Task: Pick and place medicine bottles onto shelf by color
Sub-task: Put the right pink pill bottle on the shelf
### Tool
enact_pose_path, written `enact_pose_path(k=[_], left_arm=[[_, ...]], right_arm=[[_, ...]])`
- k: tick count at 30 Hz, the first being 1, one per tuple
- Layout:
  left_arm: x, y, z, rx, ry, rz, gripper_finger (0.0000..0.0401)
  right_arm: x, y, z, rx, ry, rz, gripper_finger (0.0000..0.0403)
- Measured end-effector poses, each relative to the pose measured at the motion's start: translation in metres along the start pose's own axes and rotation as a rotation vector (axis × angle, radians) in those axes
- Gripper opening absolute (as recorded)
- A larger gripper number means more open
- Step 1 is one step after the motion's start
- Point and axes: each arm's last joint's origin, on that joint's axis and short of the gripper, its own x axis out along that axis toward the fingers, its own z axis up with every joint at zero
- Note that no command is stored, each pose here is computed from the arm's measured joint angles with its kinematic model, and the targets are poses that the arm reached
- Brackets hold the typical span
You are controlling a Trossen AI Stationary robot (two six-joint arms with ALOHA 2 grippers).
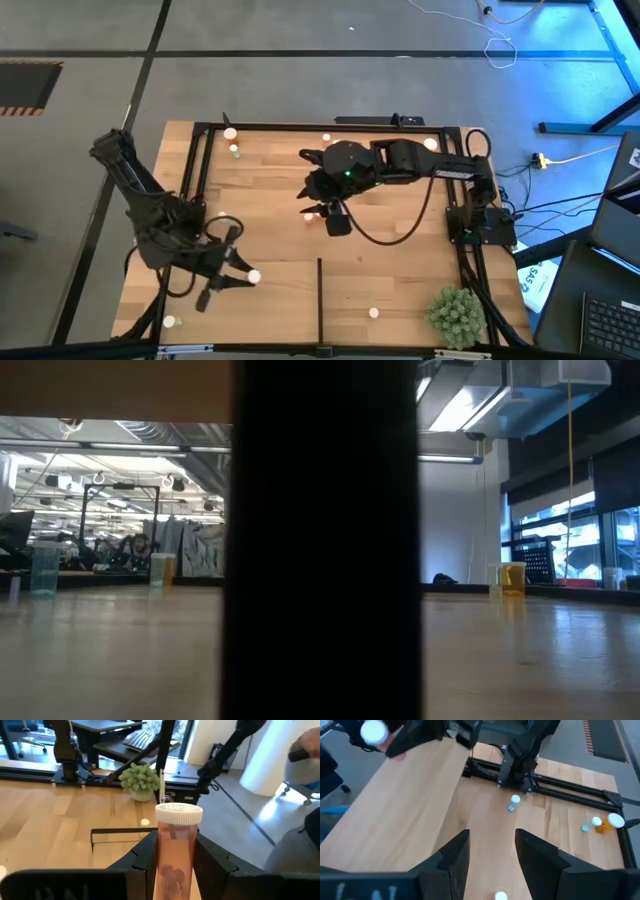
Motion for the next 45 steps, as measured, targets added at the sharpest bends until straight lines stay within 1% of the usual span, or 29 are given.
enact_pose_path(k=[3,6,11,17,21,23,28,31,36,42,45], left_arm=[[0.013,-0.006,-0.006,-0.008,-0.011,0.004,0.0096],[0.024,-0.016,-0.013,-0.027,-0.036,-0.017,0.0096],[0.043,-0.027,-0.027,-0.042,-0.051,-0.026,0.0096],[0.06,-0.033,-0.045,-0.063,-0.054,0.028,0.0096],[0.072,-0.039,-0.054,-0.074,-0.093,0.022,0.0096],[0.079,-0.043,-0.06,-0.073,-0.113,0.013,0.0096],[0.089,-0.05,-0.078,-0.078,-0.106,0.007,0.0096],[0.098,-0.05,-0.089,-0.073,-0.101,0.025,0.0096],[0.107,-0.048,-0.101,-0.062,-0.094,0.053,0.0096],[0.115,-0.043,-0.11,-0.045,-0.073,0.077,0.0096],[0.119,-0.04,-0.113,-0.057,-0.068,0.086,0.0096]], right_arm=[[-0.009,0.002,-0.002,0.002,0.017,0.035,0.016],[-0.018,0.004,-0.003,0.002,0.023,0.073,0.016],[-0.029,0.005,-0.002,-0.001,0.014,0.072,0.016],[-0.037,0.007,-0.005,-0.048,0.036,0.078,0.016],[-0.042,0.007,-0.005,-0.05,0.03,0.079,0.016],[-0.043,0.008,-0.004,-0.05,0.023,0.104,0.016],[-0.043,0.011,-0.004,-0.049,0.003,0.199,0.016],[-0.043,0.012,-0.004,-0.049,-0.002,0.221,0.016],[-0.043,0.012,-0.004,-0.049,-0.002,0.221,0.016],[-0.043,0.011,-0.004,-0.049,-0.003,0.22,0.016],[-0.043,0.012,-0.004,-0.049,-0.003,0.22,0.016]])
